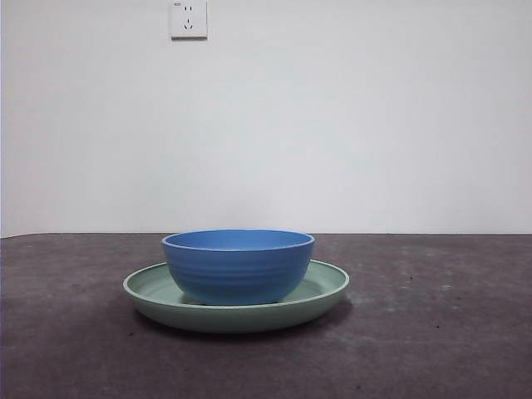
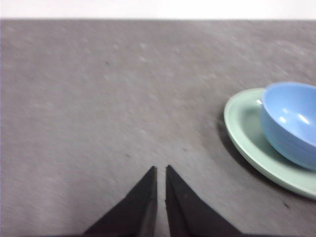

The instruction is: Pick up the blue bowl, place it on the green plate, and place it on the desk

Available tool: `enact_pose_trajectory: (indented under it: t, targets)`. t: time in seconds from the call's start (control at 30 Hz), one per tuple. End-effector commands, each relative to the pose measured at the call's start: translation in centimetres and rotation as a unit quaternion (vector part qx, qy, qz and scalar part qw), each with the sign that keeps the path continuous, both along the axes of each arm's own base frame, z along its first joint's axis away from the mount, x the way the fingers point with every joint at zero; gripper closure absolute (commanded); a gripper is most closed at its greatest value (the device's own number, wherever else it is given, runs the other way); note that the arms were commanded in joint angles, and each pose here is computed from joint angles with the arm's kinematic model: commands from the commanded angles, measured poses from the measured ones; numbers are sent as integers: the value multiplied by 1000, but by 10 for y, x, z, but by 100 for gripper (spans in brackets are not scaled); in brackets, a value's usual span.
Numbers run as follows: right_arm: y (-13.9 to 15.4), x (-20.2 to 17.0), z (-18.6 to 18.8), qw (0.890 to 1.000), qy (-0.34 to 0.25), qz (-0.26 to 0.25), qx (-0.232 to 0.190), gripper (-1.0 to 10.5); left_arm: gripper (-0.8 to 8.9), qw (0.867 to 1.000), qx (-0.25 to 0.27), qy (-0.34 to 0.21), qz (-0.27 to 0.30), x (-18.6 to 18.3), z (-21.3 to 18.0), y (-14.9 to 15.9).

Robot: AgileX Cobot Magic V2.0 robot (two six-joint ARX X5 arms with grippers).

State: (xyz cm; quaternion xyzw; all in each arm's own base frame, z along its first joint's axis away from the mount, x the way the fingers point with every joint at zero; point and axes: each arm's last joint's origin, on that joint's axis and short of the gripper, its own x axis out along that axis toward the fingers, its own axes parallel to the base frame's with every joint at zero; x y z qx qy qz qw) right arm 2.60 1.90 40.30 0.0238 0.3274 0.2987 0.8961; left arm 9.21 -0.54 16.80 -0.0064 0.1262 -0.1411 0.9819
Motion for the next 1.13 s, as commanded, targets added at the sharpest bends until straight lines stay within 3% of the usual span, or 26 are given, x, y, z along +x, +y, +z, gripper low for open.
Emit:
enact_pose_trajectory:
  t: [0.03, 0.2, 0.6, 1.13]
  targets:
    - [-1, -4, -3, 999, 31, 1, -8, 908, 786, 999, 1, -12, 32, 0, -1, 3]
    - [-1, -4, -3, 999, 31, 1, -8, 908, 786, 996, -6, -9, 90, 1, -13, 5]
    - [-1, -4, -3, 999, 31, 2, -8, 908, 786, 991, 6, -29, 133, 3, -17, 6]
    - [-1, -4, -3, 999, 30, 2, -9, 908, 786, 990, 8, -36, 137, 4, -19, 6]
